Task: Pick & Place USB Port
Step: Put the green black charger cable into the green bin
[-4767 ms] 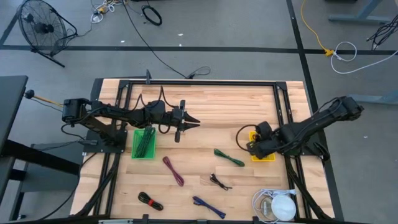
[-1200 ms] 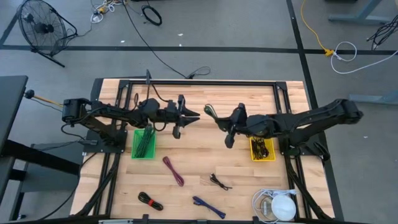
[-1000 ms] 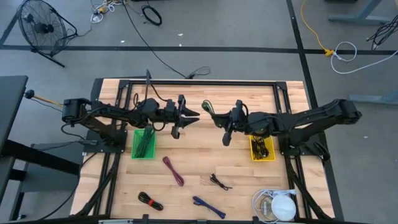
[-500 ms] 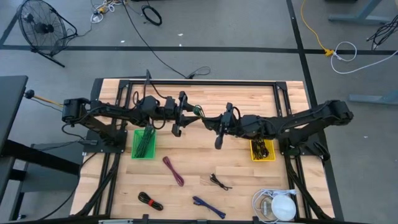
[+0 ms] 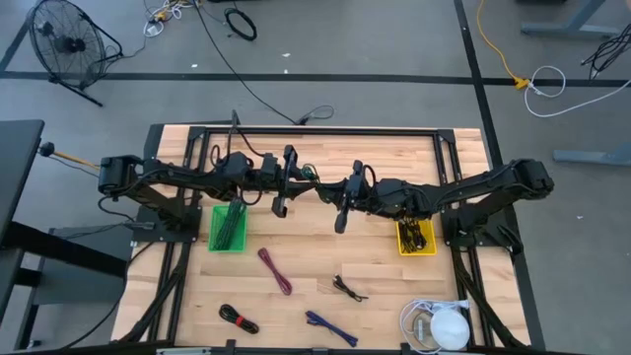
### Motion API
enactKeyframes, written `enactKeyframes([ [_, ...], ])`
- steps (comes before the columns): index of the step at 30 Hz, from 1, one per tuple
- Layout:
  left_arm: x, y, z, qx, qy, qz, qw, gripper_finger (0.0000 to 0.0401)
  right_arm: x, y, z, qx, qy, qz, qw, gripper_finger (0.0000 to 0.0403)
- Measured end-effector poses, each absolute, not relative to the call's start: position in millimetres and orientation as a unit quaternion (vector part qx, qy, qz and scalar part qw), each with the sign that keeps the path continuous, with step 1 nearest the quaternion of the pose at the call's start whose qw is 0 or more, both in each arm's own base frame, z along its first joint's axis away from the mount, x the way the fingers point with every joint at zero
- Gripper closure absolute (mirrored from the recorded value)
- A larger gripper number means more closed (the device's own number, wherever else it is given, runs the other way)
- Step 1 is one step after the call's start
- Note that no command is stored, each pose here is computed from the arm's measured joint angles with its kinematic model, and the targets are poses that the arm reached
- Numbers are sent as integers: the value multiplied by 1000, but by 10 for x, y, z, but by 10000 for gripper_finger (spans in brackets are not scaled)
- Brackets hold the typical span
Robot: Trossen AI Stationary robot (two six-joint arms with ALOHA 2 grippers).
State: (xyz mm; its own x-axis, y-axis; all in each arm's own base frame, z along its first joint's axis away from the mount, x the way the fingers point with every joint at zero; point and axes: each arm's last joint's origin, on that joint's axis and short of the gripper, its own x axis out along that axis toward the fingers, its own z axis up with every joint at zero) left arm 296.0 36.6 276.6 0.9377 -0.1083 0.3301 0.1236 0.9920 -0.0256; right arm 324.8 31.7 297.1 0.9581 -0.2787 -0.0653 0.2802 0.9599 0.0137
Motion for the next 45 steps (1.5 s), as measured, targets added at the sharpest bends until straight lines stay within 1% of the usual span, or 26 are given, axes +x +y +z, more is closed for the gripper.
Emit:
enactKeyframes([
  [1,2960,365,2764,-16,-166,-61,984,361,3248,316,2971,11,31,-141,990,397],
  [2,2960,363,2764,-10,-166,-65,984,377,3249,315,2972,11,31,-136,990,397],
  [6,2961,366,2763,-11,-165,-63,984,382,3251,305,2962,10,36,-132,991,395],
  [7,2961,367,2763,-11,-165,-64,984,382,3251,305,2963,11,36,-131,991,389],
  [16,2941,371,2744,-16,-143,-59,988,382,3154,288,3023,7,55,-130,990,261],
  [18,2908,380,2763,-19,-128,-56,990,382,3093,276,3039,10,71,-142,987,244],
  [21,2809,388,2793,-33,-74,-49,995,382,2984,243,3059,17,99,-178,979,229],
  [25,2588,357,2801,-55,30,-11,998,382,2834,204,3039,30,146,-222,964,228],
  [29,2269,271,2813,-82,123,87,985,382,2741,189,3031,36,172,-237,956,238],
  [32,2037,157,2802,-107,174,138,969,382,2725,185,3030,32,176,-240,954,245],
  [38,1630,-74,2794,-176,210,216,937,382,2716,171,3027,11,179,-262,948,258],
  [45,1266,-256,2628,-255,265,286,885,382,2712,169,3022,0,183,-265,947,262],
])
